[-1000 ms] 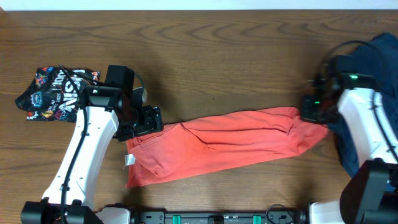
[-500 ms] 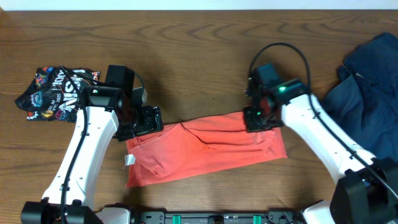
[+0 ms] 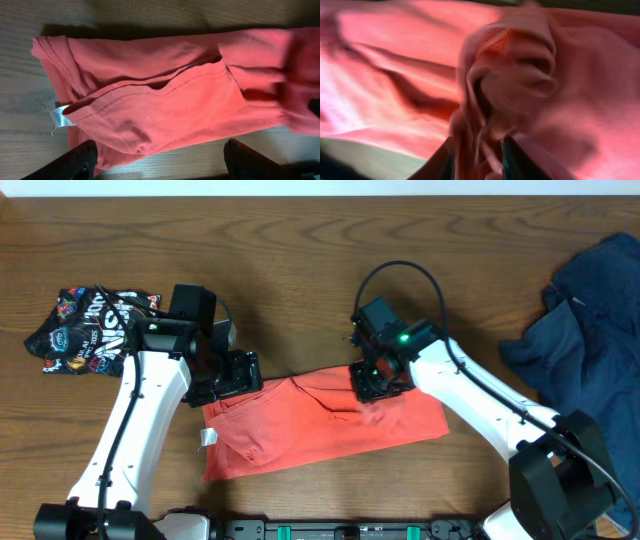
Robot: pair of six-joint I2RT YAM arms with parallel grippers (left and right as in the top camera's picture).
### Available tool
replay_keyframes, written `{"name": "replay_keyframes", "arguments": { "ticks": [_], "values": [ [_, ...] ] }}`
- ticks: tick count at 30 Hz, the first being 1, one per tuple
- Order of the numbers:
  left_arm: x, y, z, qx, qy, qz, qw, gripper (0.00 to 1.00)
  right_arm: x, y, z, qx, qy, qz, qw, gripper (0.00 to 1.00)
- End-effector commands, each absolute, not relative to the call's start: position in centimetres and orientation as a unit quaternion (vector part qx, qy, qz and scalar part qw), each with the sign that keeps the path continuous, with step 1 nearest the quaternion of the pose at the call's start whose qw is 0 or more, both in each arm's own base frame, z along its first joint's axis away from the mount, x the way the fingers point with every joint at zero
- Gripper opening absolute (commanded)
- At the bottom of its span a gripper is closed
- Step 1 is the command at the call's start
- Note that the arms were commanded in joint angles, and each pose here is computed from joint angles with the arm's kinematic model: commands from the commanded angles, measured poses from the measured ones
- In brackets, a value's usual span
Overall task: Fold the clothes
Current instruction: 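Fold the strip's right end leftward toward the left gripper with the right gripper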
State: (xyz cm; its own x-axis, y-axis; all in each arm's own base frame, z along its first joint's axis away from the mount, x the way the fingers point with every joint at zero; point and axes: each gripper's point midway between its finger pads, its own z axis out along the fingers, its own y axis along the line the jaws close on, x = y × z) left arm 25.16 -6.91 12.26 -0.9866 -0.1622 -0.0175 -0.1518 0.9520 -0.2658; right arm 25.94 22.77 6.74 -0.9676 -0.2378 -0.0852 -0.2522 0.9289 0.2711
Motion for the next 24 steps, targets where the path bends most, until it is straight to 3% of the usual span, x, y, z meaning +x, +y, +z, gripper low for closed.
{"name": "replay_keyframes", "arguments": {
  "ticks": [1, 3, 5, 11, 14, 19, 24],
  "values": [
    [25.1, -6.8, 12.4, -0.078, 0.988, -0.129, 0.022, 0.82, 23.8, 26.3, 8.1, -0.221, 0.949, 0.226, 0.006, 0.34],
    [25.1, -6.8, 12.4, -0.078, 0.988, -0.129, 0.022, 0.82, 23.3, 26.6, 8.3, -0.273, 0.932, 0.238, 0.008, 0.39],
    [25.1, -6.8, 12.4, -0.078, 0.988, -0.129, 0.022, 0.82, 24.2, 25.3, 7.7, -0.267, 0.943, 0.2, 0.021, 0.23],
    [25.0, -6.7, 12.4, -0.079, 0.989, -0.126, 0.02, 0.83, 28.2, 19.4, 6.6, -0.118, 0.989, 0.041, 0.074, 0.26],
    [24.6, -5.5, 12.1, -0.082, 0.992, -0.092, 0.016, 0.89, 28.9, 17.4, 6.6, -0.078, 0.993, -0.005, 0.086, 0.27],
    [23.6, -4.2, 10.7, -0.098, 0.994, -0.052, -0.002, 0.99, 29.3, 15.2, 7.2, -0.042, 0.995, -0.029, 0.09, 0.31],
    [23.3, -4.1, 7.6, -0.115, 0.992, -0.047, -0.018, 1.0, 29.2, 13.4, 8.0, -0.011, 0.997, -0.017, 0.078, 0.36]
  ]
}}
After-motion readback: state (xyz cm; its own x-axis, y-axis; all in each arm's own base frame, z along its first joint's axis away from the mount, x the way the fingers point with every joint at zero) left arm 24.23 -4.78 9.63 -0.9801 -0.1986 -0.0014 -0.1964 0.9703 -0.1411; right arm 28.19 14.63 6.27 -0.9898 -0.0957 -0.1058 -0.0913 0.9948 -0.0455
